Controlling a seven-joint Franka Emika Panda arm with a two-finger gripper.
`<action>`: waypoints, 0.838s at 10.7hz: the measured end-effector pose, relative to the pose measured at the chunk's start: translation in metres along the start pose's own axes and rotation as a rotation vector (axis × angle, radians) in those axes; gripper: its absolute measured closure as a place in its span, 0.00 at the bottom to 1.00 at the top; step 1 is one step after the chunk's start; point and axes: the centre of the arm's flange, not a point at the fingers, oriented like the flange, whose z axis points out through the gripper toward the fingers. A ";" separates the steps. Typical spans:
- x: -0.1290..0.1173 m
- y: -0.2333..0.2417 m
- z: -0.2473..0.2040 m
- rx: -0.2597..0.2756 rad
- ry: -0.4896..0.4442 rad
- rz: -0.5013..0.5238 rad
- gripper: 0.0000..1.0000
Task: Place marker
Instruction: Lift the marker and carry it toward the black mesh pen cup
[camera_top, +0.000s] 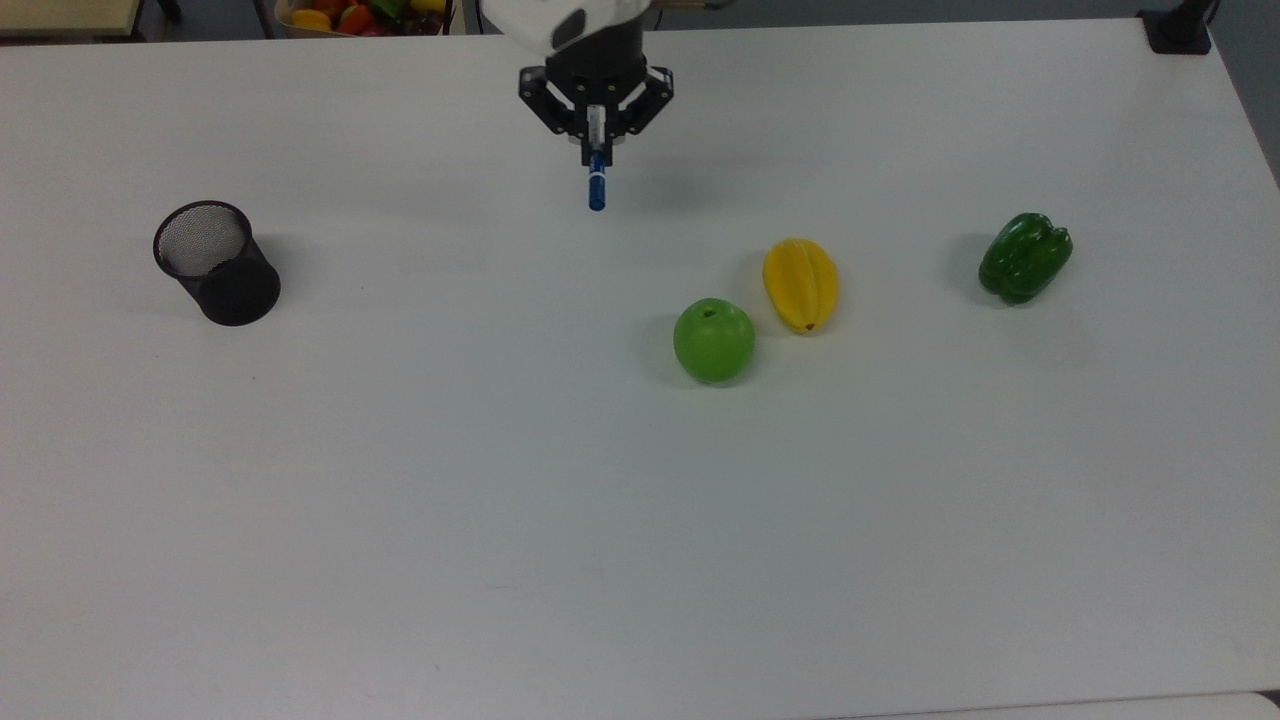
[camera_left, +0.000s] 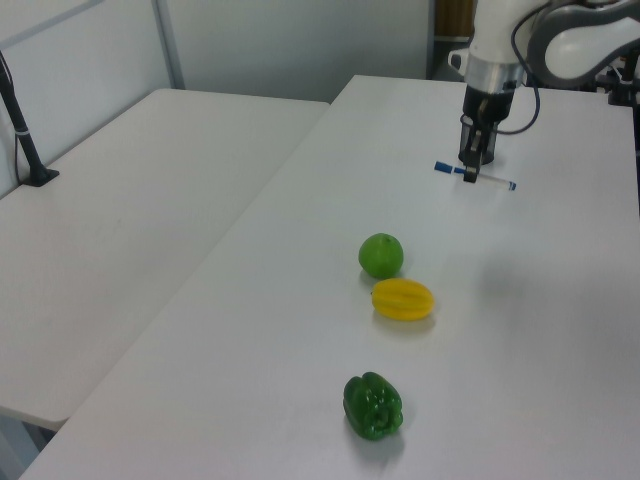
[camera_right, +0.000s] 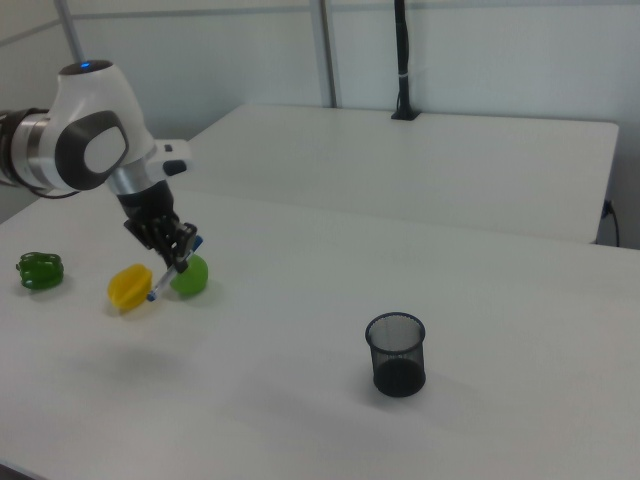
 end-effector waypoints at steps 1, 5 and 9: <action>0.006 0.021 -0.013 0.011 0.026 0.004 0.84; 0.027 0.107 -0.067 -0.002 0.141 0.037 0.84; 0.029 0.175 -0.098 -0.001 0.260 0.060 0.84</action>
